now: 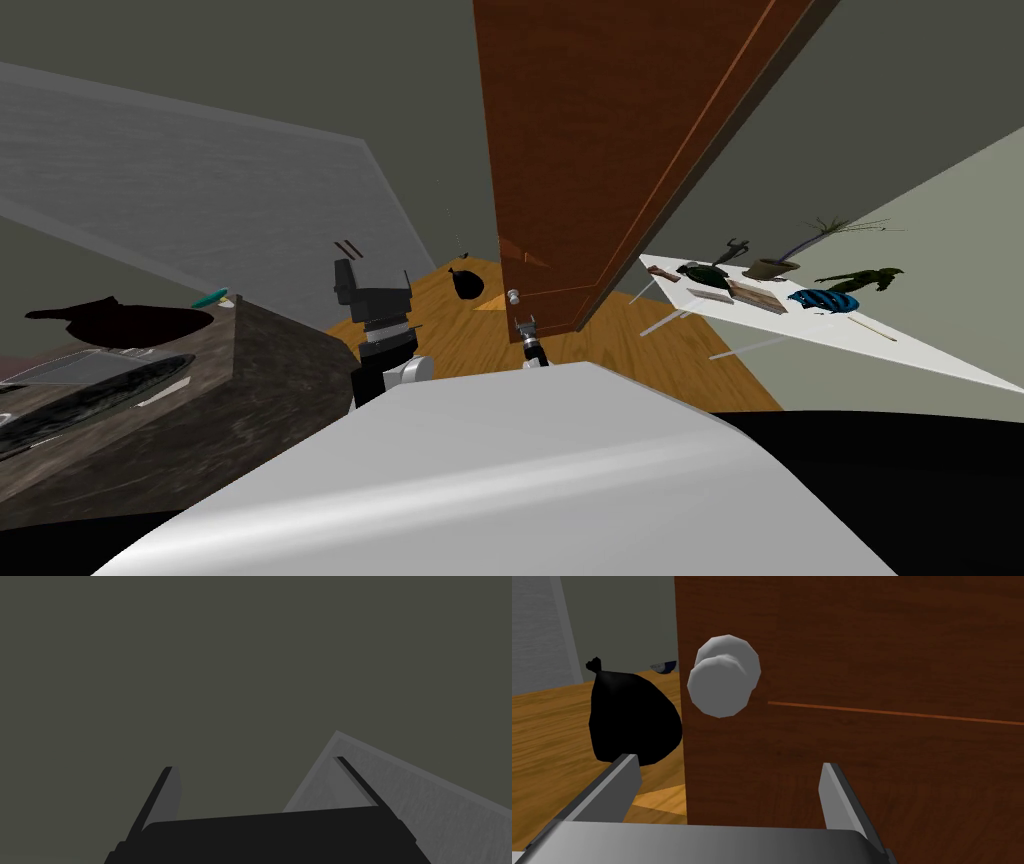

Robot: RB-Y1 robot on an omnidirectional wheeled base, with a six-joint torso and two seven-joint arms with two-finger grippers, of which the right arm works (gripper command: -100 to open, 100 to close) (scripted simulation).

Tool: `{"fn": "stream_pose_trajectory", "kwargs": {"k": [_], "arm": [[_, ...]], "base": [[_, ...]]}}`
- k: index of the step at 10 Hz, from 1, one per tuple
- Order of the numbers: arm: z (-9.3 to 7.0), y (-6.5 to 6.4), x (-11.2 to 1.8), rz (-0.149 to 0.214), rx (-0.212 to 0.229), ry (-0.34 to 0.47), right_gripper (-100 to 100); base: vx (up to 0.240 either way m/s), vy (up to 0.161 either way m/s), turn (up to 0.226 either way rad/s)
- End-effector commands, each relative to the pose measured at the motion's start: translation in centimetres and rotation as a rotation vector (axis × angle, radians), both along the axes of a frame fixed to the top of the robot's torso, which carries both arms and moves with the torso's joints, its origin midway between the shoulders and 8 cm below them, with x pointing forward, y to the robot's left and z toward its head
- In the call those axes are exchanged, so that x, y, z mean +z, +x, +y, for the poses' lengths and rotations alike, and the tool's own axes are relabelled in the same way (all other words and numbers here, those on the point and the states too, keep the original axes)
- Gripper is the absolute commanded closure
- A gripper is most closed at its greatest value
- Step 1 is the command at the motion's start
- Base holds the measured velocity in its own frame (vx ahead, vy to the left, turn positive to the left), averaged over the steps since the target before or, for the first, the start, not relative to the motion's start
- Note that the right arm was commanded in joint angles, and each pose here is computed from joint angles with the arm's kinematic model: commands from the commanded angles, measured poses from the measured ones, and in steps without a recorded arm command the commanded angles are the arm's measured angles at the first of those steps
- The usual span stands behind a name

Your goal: Push the door open

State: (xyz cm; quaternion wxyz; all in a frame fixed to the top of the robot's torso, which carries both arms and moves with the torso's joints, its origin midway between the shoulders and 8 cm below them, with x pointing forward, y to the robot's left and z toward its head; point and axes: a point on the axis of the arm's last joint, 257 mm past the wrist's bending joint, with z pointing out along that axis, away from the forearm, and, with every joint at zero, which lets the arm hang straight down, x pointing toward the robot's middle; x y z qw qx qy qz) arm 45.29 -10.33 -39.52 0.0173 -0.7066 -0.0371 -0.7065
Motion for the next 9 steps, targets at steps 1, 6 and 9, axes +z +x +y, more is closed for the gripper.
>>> {"fn": "stream_pose_trajectory", "kwargs": {"k": [1, 6, 9], "arm": [[-1.9, 0.3, -0.2, -0.003, -0.007, -0.033, -100], [-2.2, 0.8, 0.0, -0.006, -0.019, -0.031, -100], [-2.0, 0.5, -0.1, -0.001, -0.022, -0.023, 100]], "base": [[0.096, 0.031, 0.029], [0.23, 0.046, 0.022], [0.097, 0.027, -0.007]]}}
